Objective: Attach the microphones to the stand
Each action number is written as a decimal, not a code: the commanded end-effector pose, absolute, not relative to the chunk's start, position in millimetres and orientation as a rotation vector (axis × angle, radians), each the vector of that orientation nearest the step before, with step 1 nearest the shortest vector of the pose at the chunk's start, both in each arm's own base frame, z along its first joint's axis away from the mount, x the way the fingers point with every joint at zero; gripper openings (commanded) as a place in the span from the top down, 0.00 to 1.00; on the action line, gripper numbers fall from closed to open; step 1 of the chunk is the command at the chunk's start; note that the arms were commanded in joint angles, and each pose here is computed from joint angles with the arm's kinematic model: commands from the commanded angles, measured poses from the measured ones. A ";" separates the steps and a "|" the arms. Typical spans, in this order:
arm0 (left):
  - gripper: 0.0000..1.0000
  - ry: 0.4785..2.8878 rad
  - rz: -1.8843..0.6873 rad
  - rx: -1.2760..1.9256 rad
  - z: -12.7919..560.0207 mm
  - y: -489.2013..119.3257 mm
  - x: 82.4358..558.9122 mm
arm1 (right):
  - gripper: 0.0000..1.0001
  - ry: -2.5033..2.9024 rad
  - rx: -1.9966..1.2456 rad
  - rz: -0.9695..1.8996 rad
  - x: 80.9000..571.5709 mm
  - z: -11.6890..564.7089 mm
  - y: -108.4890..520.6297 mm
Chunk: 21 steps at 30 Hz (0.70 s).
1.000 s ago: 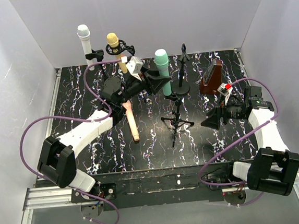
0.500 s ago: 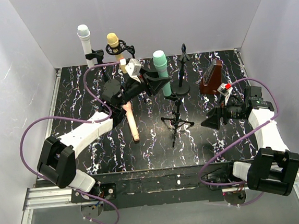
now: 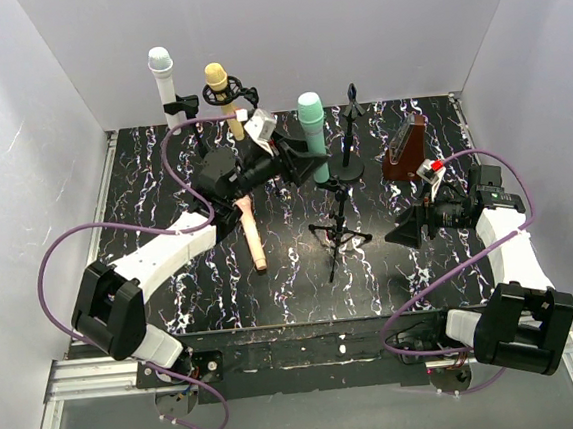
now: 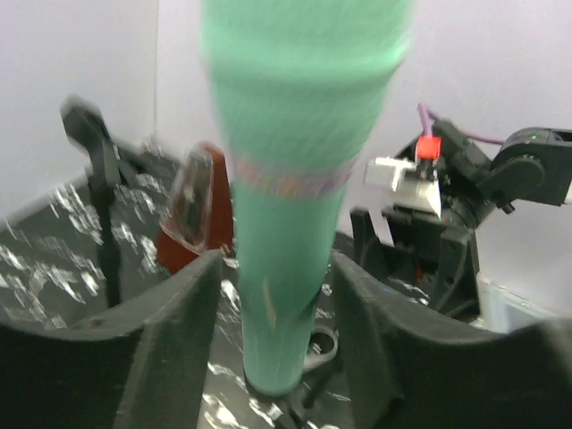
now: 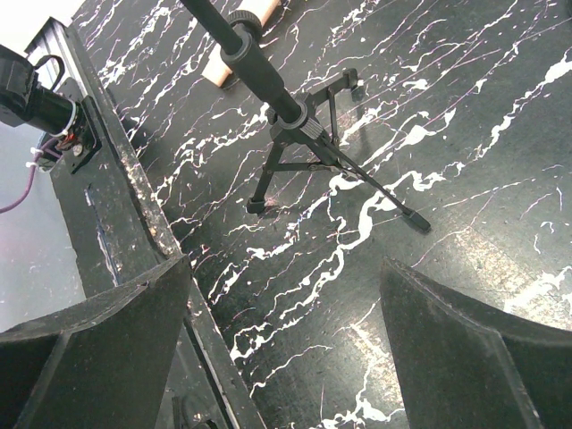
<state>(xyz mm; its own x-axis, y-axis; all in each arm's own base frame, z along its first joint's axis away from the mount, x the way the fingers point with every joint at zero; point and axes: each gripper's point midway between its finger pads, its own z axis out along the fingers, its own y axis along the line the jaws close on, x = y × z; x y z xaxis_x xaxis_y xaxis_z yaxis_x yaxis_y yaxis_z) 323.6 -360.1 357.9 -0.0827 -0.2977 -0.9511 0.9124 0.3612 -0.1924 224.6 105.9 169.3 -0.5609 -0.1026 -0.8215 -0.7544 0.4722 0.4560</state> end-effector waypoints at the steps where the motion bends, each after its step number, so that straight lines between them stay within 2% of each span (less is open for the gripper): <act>1: 0.38 1.638 -1.114 0.602 264.3 -356.5 323.8 | 0.09 1.931 -0.734 1.098 228.6 180.7 105.7; 3: 0.28 1.600 -1.104 0.577 277.6 -352.4 324.0 | 0.09 1.931 -0.734 1.098 228.6 180.7 105.7; 12: 0.15 1.509 -1.078 0.582 313.6 -336.9 309.2 | 0.09 1.934 -0.736 1.096 229.0 179.7 105.3; 16: 0.02 1.496 -1.045 0.568 320.4 -321.4 297.4 | 0.09 1.936 -0.736 1.096 228.5 179.2 105.3; 21: 0.02 1.497 -0.963 0.467 322.7 -287.1 284.3 | 0.09 1.941 -0.737 1.089 229.1 178.5 104.6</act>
